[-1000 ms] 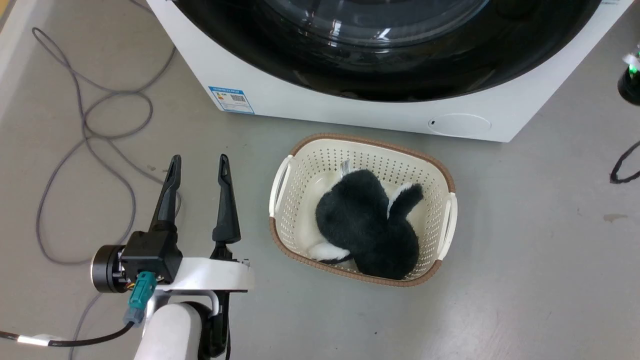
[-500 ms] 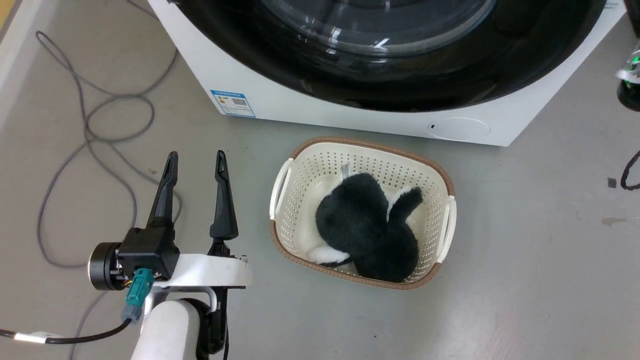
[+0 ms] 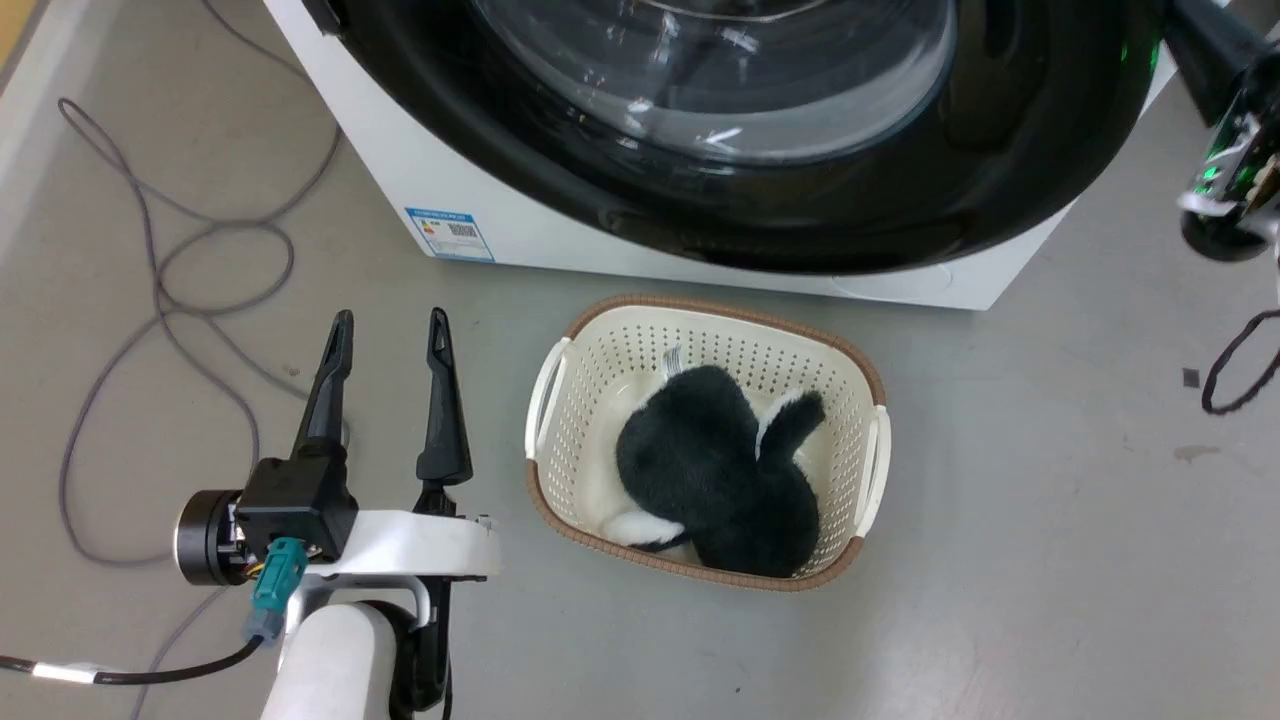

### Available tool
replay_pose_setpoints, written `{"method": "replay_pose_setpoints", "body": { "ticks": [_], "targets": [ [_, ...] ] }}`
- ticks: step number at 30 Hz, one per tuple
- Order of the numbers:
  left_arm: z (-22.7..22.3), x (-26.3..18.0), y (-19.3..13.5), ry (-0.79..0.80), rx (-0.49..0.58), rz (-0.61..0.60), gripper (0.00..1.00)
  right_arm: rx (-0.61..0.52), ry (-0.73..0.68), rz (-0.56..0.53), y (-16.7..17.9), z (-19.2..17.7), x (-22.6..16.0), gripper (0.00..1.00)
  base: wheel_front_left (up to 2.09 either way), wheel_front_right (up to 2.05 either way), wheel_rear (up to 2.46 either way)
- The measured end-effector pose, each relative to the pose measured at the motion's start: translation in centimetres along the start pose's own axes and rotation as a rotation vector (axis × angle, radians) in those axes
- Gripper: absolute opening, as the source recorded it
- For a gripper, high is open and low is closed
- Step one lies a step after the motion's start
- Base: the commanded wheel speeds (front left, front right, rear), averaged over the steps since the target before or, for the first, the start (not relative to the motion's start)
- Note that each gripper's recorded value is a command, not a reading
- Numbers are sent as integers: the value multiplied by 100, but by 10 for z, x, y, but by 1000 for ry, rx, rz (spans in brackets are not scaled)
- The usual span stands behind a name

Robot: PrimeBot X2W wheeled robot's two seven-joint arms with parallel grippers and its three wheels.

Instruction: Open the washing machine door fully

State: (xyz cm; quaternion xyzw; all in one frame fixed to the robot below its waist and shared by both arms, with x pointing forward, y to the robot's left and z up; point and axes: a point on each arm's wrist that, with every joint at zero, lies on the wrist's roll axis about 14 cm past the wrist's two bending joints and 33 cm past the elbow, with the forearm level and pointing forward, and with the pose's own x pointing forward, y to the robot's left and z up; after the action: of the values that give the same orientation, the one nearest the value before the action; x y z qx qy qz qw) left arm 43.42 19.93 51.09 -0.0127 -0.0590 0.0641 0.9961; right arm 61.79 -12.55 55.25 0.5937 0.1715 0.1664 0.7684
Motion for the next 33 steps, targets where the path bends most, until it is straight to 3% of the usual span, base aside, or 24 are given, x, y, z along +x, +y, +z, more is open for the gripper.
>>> {"method": "replay_pose_setpoints", "body": {
  "ticks": [5,33],
  "targets": [
    [4,-2,0,-8,-2,-4,100,5,25,7,2,-7,-8,0,0,0,0],
    [32,-45,10,-54,2,0,100,50,470,121,20,-174,-97,0,0,0,0]
  ]
}}
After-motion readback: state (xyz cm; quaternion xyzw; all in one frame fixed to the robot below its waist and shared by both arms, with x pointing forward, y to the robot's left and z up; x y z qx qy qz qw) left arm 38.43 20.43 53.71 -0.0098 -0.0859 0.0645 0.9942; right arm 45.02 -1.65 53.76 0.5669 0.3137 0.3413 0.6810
